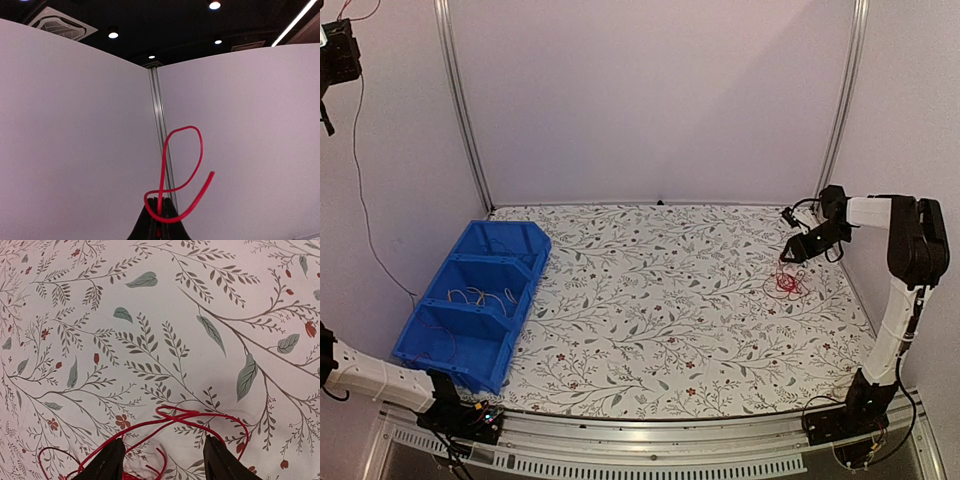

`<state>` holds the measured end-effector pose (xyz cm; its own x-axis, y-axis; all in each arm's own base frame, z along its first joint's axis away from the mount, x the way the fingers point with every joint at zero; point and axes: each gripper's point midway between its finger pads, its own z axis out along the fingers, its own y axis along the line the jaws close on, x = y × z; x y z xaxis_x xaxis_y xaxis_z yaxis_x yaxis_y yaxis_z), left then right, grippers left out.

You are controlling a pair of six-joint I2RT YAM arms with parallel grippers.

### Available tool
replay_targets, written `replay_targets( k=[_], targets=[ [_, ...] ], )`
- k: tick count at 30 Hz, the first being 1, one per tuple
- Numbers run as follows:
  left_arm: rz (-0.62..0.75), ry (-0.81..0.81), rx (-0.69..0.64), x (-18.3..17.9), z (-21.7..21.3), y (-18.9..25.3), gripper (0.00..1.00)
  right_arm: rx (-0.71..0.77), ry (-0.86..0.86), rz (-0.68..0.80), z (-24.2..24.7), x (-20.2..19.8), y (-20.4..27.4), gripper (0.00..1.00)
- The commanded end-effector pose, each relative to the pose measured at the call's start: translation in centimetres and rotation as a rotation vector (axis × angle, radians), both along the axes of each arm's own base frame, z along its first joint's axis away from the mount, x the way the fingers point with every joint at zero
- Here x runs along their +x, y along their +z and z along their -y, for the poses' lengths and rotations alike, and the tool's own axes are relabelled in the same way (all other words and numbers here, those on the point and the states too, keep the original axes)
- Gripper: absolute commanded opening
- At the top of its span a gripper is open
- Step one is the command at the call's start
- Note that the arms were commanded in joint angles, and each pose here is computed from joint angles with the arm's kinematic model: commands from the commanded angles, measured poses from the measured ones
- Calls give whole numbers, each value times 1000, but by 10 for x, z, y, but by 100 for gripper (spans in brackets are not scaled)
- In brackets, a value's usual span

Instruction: Untangle the cables

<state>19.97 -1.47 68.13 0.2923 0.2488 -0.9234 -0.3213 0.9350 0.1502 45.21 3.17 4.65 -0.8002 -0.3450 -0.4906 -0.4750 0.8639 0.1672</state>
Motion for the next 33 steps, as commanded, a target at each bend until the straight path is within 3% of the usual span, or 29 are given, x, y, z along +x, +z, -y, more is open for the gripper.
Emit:
replay_targets(
  k=[1,6,12,17,24,33],
  targets=[
    [15,-37,34,9,20,11,0,14,90,113,-30,1,57,59],
    [-78,-84,42,28,44,-30,0,62,135,143,-47,-8,72,62],
    [-273,-236,-147,32,55,-130,0,99,158,131,-53,-17,59,67],
    [-360,-256,-303,12,29,-187,0,113,160,115,-55,-19,51,68],
    [-417,-138,-475,-21,-29,-233,0,120,167,104,-56,-20,44,68],
    [-808,-91,-409,-12,12,-343,0,139,171,88,-59,-22,40,69]
  ],
)
